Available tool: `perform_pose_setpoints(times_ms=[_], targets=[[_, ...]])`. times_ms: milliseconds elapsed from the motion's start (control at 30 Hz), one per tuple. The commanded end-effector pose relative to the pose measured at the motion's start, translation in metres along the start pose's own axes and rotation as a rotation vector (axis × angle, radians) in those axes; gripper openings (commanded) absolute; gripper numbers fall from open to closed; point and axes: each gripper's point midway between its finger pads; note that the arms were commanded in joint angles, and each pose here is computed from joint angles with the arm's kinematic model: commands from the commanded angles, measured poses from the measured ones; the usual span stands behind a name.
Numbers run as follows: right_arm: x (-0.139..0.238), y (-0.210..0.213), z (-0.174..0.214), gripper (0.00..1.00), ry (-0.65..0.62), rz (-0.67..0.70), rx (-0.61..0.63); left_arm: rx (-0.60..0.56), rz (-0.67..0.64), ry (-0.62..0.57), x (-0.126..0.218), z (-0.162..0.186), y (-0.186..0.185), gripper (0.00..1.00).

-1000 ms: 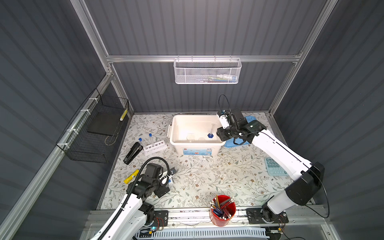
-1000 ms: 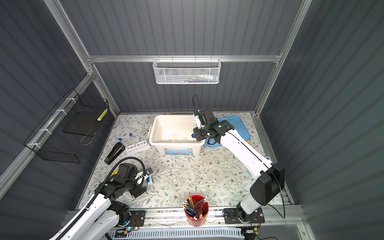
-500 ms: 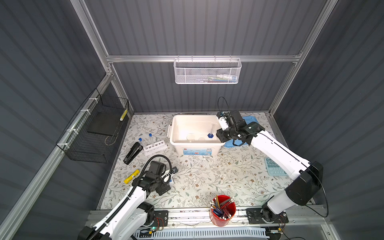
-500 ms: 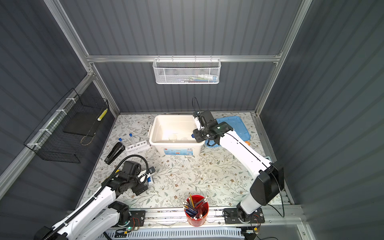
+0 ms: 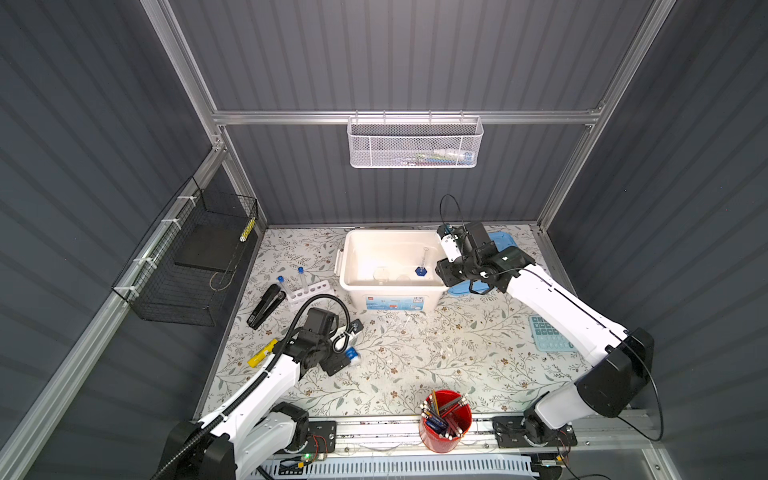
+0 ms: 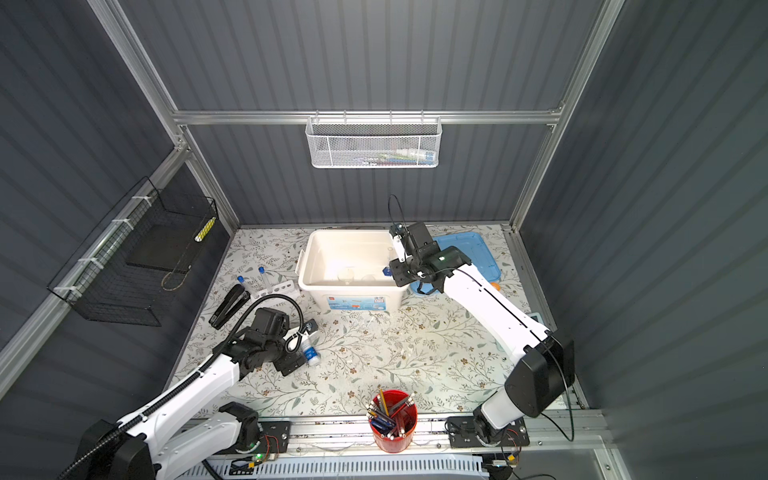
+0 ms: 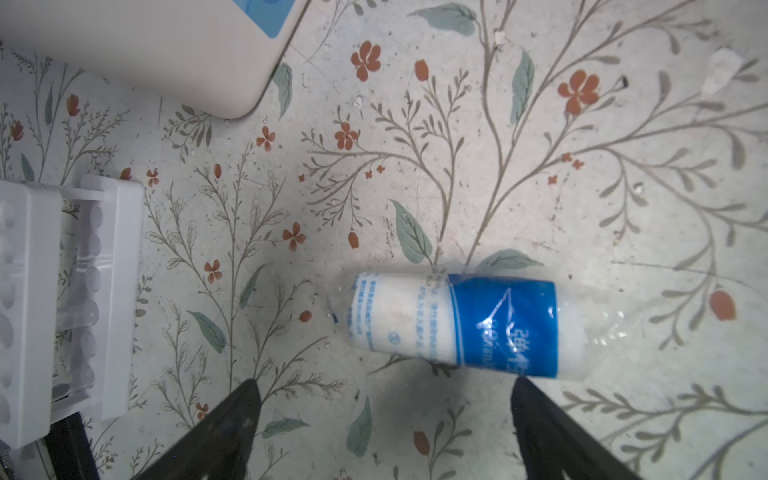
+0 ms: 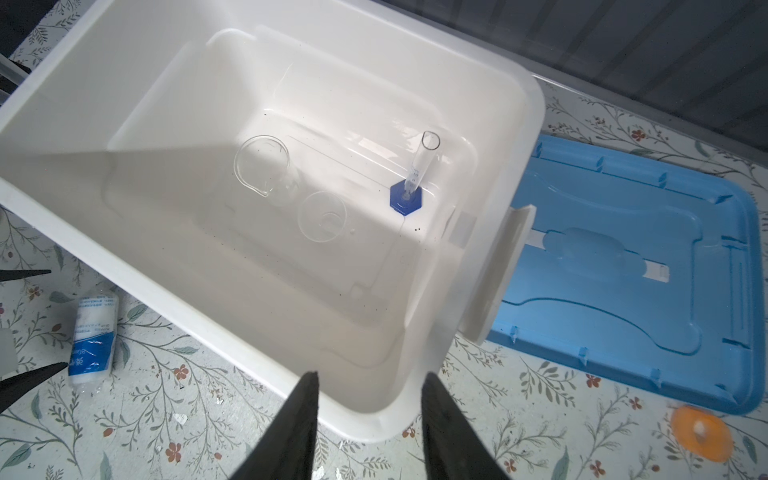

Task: Organize the chemistry lab equipment

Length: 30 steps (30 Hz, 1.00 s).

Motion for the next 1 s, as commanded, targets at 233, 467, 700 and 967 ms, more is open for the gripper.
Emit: perform_pose_setpoints(times_ms=[233, 467, 700, 967], targets=[[0.014, -0.007, 0.0, 0.43, -0.027, 0.014, -0.008, 0.116, 0.072, -0.188, 0.032, -0.045, 0.0, 0.92], [0.016, -0.006, 0.002, 0.43, -0.019, 0.006, -0.006, -0.017, 0.131, -0.119, 0.036, -0.028, -0.017, 0.89], [0.014, -0.005, 0.007, 0.43, -0.008, -0.005, -0.001, -0.191, 0.15, -0.009, 0.034, -0.001, -0.025, 0.88], [0.01, -0.001, 0.011, 0.43, -0.007, -0.026, -0.011, -0.349, 0.187, 0.06, 0.024, 0.013, -0.029, 0.88]])
Point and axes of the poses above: each gripper's point midway between its finger pads, its own x axis back along the fingers, its own y axis along the line the jaws close on, z = x × y, and after that the axes turned 7 degrees about -x, right-handed
